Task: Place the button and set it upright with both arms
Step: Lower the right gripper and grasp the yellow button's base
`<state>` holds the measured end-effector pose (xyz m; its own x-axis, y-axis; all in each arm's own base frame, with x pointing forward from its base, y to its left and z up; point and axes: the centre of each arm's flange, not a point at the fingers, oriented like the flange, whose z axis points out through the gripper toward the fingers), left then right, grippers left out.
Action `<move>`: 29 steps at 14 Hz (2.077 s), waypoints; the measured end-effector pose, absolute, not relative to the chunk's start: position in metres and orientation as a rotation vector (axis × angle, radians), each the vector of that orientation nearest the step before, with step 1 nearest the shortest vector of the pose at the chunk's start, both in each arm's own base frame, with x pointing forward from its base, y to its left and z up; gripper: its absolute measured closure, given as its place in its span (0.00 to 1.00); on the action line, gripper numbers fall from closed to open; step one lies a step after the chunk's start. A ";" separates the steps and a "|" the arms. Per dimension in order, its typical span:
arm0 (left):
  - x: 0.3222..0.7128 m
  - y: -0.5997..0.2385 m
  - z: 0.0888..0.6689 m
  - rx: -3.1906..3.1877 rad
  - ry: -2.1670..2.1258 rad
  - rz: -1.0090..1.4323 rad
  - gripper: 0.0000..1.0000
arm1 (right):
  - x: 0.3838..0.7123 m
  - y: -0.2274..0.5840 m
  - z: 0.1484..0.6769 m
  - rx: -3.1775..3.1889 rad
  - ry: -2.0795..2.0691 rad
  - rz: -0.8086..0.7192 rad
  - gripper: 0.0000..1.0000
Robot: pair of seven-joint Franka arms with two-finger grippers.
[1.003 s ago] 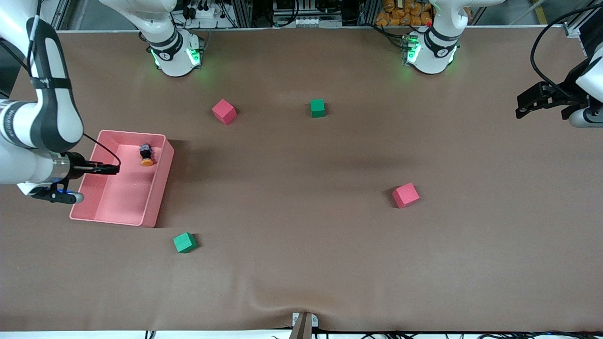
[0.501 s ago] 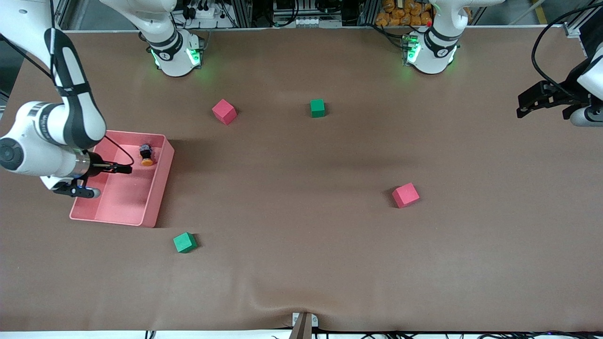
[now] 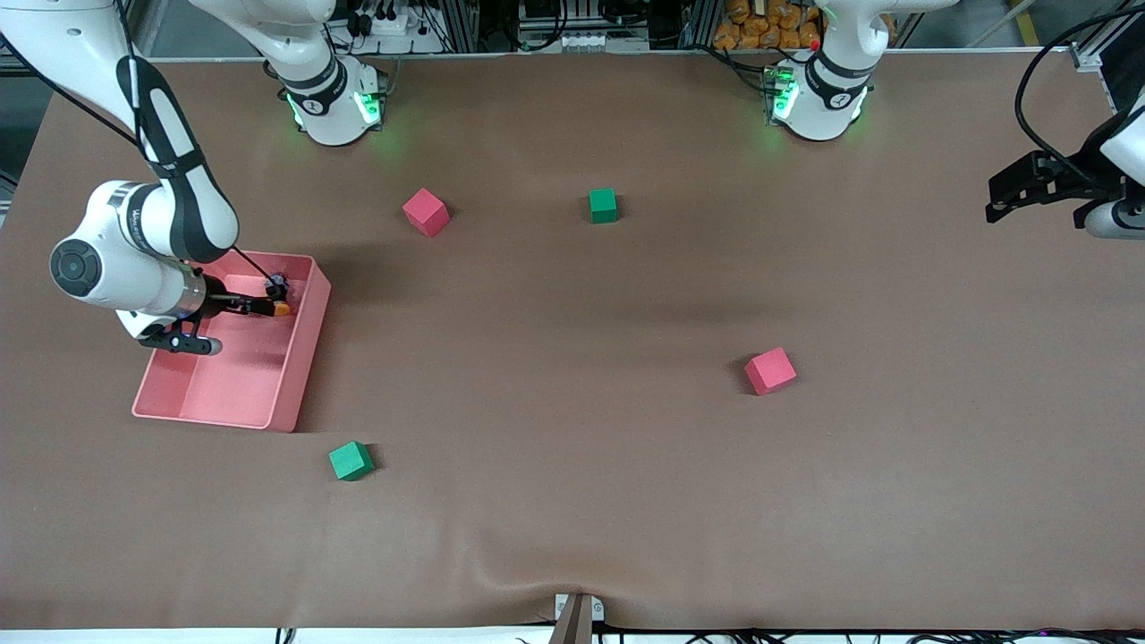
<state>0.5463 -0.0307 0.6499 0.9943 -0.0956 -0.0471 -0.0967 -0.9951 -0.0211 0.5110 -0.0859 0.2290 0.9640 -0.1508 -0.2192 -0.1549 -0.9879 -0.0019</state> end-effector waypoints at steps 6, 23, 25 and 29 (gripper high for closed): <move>0.546 -0.030 0.652 -3.114 0.147 0.064 0.00 | 0.501 -0.083 0.222 -3.080 0.237 0.420 0.00; 0.548 -0.023 0.660 -3.116 0.128 0.008 0.00 | 0.461 -0.076 0.178 -3.102 0.236 0.290 0.00; 0.548 -0.022 0.660 -3.116 0.126 0.007 0.00 | 0.460 -0.075 0.176 -3.100 0.234 0.303 0.07; 0.549 -0.024 0.659 -3.130 0.128 0.009 0.00 | 0.455 -0.072 0.173 -3.090 0.224 0.369 0.51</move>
<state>0.5487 -0.0236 0.6594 0.9967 -0.0815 -0.0064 -0.0815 -0.9966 -0.0085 0.4555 -0.0719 0.1726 0.9617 -0.1399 -0.2357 -0.1451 -0.9894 -0.0048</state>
